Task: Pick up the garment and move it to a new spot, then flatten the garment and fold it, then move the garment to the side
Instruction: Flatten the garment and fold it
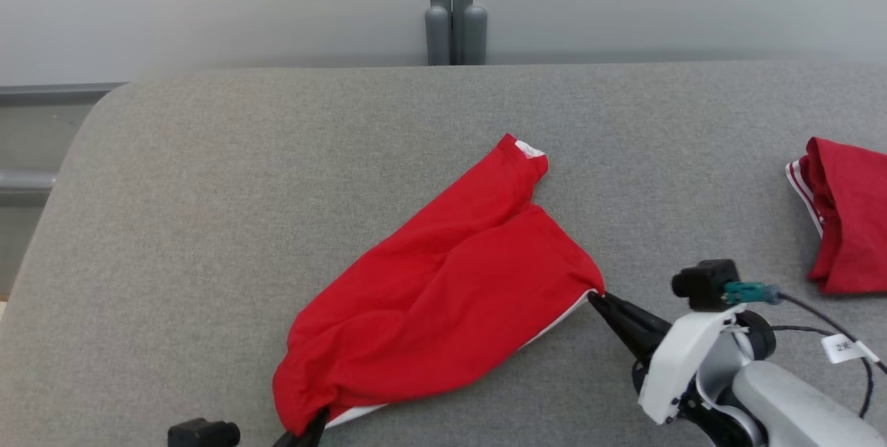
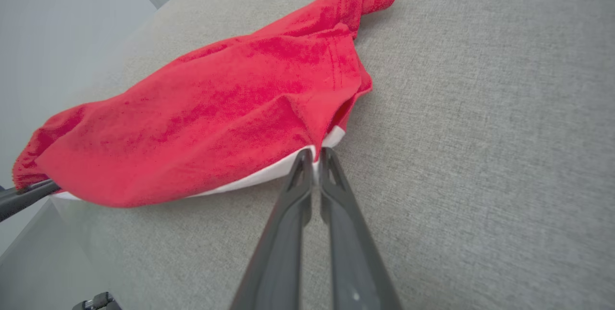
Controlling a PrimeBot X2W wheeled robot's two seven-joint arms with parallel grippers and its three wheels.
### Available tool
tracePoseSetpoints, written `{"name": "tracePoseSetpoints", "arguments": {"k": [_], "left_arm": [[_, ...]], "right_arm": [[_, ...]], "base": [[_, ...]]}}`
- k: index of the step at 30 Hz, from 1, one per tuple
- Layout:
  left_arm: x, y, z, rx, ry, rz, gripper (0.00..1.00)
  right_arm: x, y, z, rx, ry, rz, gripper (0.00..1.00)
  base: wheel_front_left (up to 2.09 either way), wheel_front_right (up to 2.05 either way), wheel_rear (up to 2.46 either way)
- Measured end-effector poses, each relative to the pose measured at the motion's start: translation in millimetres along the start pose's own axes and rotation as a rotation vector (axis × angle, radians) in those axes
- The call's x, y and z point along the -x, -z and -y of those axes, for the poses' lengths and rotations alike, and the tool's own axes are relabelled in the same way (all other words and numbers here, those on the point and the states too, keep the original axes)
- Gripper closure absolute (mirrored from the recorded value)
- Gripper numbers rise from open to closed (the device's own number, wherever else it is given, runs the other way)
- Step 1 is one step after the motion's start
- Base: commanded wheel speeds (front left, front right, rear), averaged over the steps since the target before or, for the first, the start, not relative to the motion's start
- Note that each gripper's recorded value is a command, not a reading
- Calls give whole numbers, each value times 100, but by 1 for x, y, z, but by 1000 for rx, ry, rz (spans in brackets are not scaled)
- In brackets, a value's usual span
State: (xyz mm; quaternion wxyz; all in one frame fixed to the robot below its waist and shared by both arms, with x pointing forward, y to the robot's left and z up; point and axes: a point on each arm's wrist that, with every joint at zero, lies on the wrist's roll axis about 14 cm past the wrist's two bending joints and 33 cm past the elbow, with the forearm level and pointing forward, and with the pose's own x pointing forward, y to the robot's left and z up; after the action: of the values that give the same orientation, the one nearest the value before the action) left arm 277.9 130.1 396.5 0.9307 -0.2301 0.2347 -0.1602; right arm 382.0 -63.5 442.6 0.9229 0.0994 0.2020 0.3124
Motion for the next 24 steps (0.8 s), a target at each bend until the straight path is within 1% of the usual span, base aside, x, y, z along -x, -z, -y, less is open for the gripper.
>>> {"name": "tracePoseSetpoints", "arguments": {"k": [2, 3, 6, 10, 11, 13, 15, 17, 19, 21, 24], "left_arm": [[4, -22, 13, 11, 44, 51, 100], [7, -34, 25, 17, 80, 77, 100], [17, -74, 66, 15, 197, 144, 100], [33, -126, 114, -49, 345, 210, 100], [35, -141, 126, -50, 387, 229, 100], [38, -167, 146, -65, 461, 251, 100], [34, -192, 159, -106, 505, 262, 100], [23, -219, 171, -141, 547, 262, 100], [5, -243, 178, -192, 553, 253, 100], [-22, -271, 184, -233, 547, 251, 100], [-67, -312, 192, -254, 520, 261, 100]], "right_arm": [[12, -20, -3, -50, -19, 62, 100], [20, -36, -5, -77, -32, 108, 100], [49, -86, -7, -111, -68, 242, 100], [92, -149, -9, -99, -105, 396, 100], [101, -164, -12, -91, -119, 431, 100], [115, -187, -9, -70, -124, 473, 100], [124, -208, -2, -33, -111, 501, 100], [129, -234, 6, -1, -100, 537, 100], [127, -254, 18, 50, -71, 543, 100], [118, -275, 28, 75, -59, 554, 100], [98, -308, 52, 98, -17, 578, 100]], "base": [[0, 0, 0], [0, 0, 0], [0, 0, 0], [0, 0, 0], [0, 0, 0], [0, 0, 0], [0, 0, 0], [0, 0, 0], [0, 0, 0], [0, 0, 0], [0, 0, 0]]}}
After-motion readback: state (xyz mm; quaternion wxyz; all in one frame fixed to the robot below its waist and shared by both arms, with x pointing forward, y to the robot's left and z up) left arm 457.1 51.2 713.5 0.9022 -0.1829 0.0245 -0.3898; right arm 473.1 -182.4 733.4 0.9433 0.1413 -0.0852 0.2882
